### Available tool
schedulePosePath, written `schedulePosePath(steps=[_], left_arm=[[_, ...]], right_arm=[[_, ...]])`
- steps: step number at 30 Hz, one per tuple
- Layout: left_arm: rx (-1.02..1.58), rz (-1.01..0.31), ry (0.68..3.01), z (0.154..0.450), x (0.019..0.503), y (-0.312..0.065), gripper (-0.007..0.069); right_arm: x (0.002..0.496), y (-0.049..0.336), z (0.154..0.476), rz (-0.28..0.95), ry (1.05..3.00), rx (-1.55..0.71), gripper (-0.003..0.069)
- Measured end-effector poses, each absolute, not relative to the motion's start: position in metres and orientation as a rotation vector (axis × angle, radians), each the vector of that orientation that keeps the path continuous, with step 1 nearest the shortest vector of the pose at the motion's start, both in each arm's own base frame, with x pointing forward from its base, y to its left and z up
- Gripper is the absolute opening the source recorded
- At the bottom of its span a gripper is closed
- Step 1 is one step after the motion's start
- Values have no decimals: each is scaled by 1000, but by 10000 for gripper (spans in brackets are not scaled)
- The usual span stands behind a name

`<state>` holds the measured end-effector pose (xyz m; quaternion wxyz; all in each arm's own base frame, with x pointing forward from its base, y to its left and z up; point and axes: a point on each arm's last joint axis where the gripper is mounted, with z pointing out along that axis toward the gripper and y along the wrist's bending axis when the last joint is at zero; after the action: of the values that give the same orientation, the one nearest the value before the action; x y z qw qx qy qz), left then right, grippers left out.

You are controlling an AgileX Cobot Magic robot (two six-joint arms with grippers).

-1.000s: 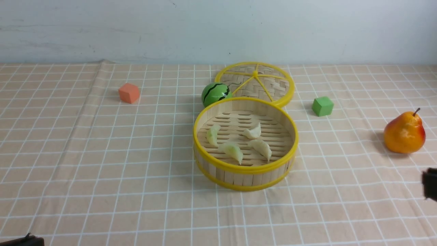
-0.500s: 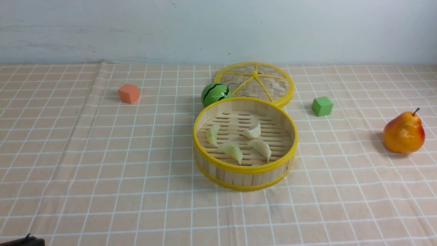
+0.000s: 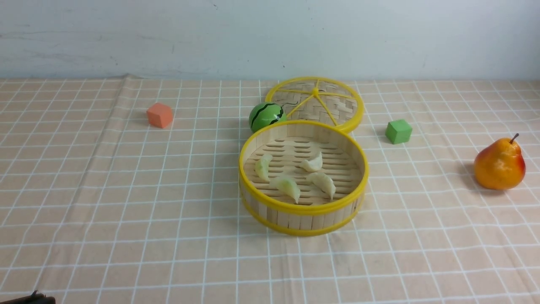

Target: Put the dumplings into the steamer on the table with the brown tablecloth.

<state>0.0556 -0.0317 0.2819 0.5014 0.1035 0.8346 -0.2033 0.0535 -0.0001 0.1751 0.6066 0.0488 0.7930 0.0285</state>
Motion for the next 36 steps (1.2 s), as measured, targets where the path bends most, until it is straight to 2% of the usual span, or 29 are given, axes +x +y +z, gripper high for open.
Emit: schedulePosePath(steps=[8, 36], left_arm=[[250, -491, 2018, 282, 56, -32, 72], [250, -491, 2018, 282, 56, -32, 92]], right_arm=[[52, 2, 174, 113, 1873, 93, -20], [52, 2, 174, 115, 1875, 78, -6]])
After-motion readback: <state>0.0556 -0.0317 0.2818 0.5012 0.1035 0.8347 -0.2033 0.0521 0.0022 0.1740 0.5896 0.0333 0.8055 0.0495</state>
